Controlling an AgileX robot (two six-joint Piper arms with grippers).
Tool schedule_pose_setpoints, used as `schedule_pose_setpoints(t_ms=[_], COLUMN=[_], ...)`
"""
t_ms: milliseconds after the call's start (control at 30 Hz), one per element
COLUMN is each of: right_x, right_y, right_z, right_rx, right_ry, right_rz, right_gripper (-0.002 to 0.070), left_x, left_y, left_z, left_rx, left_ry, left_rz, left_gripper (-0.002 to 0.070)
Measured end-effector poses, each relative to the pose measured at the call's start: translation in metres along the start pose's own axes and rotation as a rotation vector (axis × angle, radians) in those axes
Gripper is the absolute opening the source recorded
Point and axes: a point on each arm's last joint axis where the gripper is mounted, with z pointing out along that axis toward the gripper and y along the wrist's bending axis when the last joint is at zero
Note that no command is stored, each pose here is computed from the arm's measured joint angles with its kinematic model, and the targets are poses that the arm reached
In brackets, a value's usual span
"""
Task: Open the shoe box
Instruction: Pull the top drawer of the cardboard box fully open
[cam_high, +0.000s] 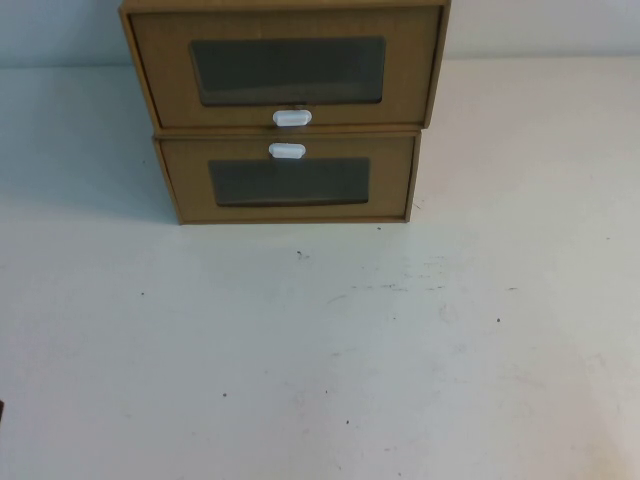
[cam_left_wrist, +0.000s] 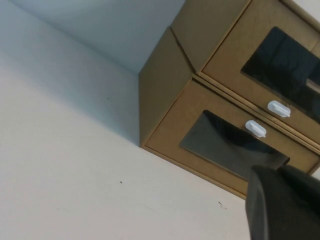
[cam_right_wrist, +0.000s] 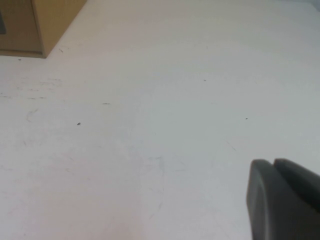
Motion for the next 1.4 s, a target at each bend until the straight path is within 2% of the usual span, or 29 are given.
schedule_pose_setpoints(t_ms=[200, 400, 600, 767, 900, 1400], right_x=[0.000, 0.000, 0.000, 0.000, 0.000, 0.000], right_y=[0.000, 0.000, 0.000, 0.000, 0.000, 0.000], right_z=[0.000, 0.000, 0.000, 0.000, 0.000, 0.000], right_rx=[0.000, 0.000, 0.000, 0.000, 0.000, 0.000], right_ry=[0.000, 0.000, 0.000, 0.000, 0.000, 0.000], right_rz=[0.000, 0.000, 0.000, 0.000, 0.000, 0.000], right_gripper=[-0.0014, -0.0014, -0.0014, -0.0014, -0.0014, -0.0013], left_x=[-0.004, -0.045, -0.076, -0.102, -0.118, -0.202], left_y=[-0.005, -0.040, -0.065, -0.086, -0.096, -0.135], left_z=[-0.001, 0.003, 0.040, 0.081, 0.117, 0.253], left_rx=[0.022, 0.067, 0.060, 0.119, 0.166, 0.272], left_ry=[0.012, 0.099, 0.358, 0.581, 0.685, 0.605], left_rz=[-0.001, 0.071, 0.158, 0.269, 0.338, 0.484], left_gripper=[-0.0005, -0.0005, -0.0005, -0.0005, -0.0005, -0.0005])
